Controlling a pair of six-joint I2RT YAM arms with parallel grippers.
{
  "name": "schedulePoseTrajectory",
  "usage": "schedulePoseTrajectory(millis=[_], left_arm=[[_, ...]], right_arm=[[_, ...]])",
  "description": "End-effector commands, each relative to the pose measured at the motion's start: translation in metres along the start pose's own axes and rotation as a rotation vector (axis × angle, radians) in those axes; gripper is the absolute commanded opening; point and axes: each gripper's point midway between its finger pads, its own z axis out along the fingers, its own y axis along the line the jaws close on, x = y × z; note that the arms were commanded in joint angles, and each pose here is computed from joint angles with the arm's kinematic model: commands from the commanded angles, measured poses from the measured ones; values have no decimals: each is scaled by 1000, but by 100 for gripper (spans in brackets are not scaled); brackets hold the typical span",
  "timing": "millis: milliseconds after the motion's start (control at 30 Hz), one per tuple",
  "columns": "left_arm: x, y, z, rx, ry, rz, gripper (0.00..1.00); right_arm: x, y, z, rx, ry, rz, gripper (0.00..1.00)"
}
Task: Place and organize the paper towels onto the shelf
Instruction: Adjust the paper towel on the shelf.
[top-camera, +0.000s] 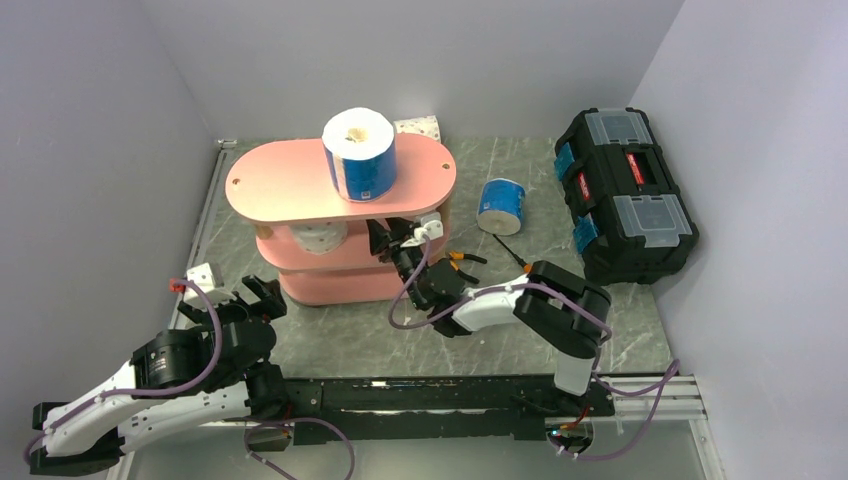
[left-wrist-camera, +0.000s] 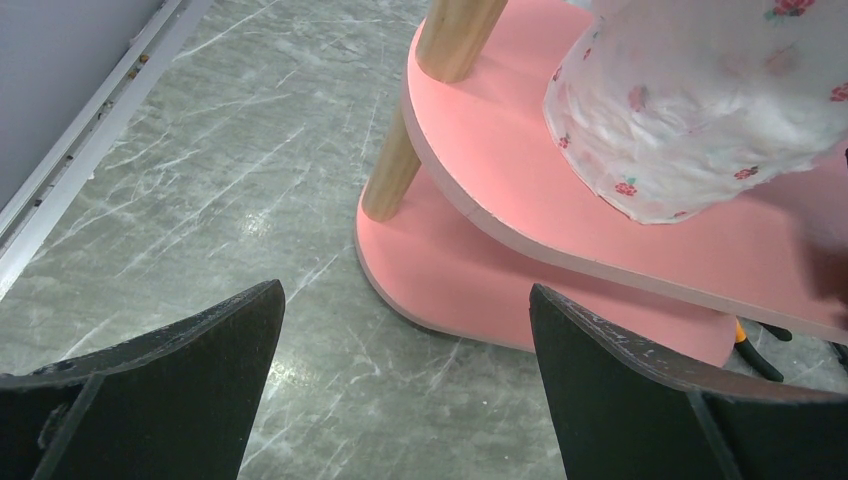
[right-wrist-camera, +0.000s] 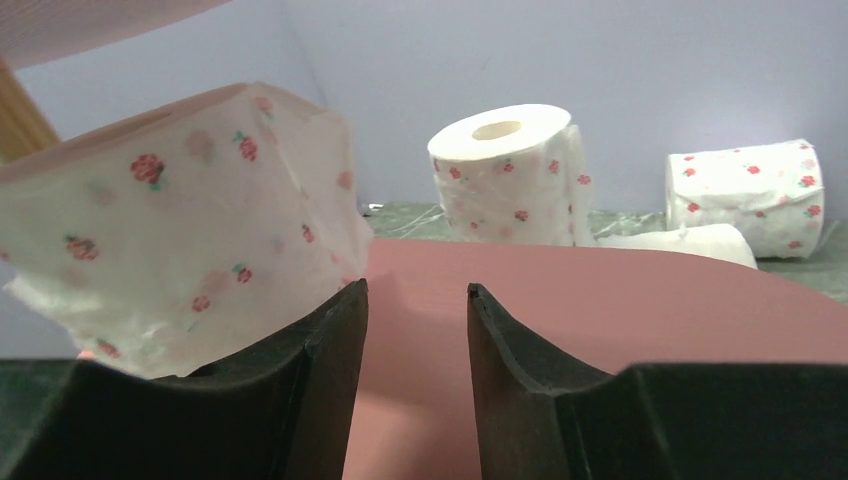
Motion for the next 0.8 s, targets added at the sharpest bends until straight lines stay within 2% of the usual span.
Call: schedulePoseTrajectory(millis=[0, 300, 767], left_arm=[[-2, -2, 0, 5, -6, -10, 99], [-2, -2, 0, 6, -5, -14, 99], [-2, -2, 0, 12, -4, -15, 99]], right_arm=[[-15, -12, 18, 118, -60, 51, 44], [11, -5, 35, 140, -29, 6, 45], [31, 30, 29, 54, 10, -42, 46]])
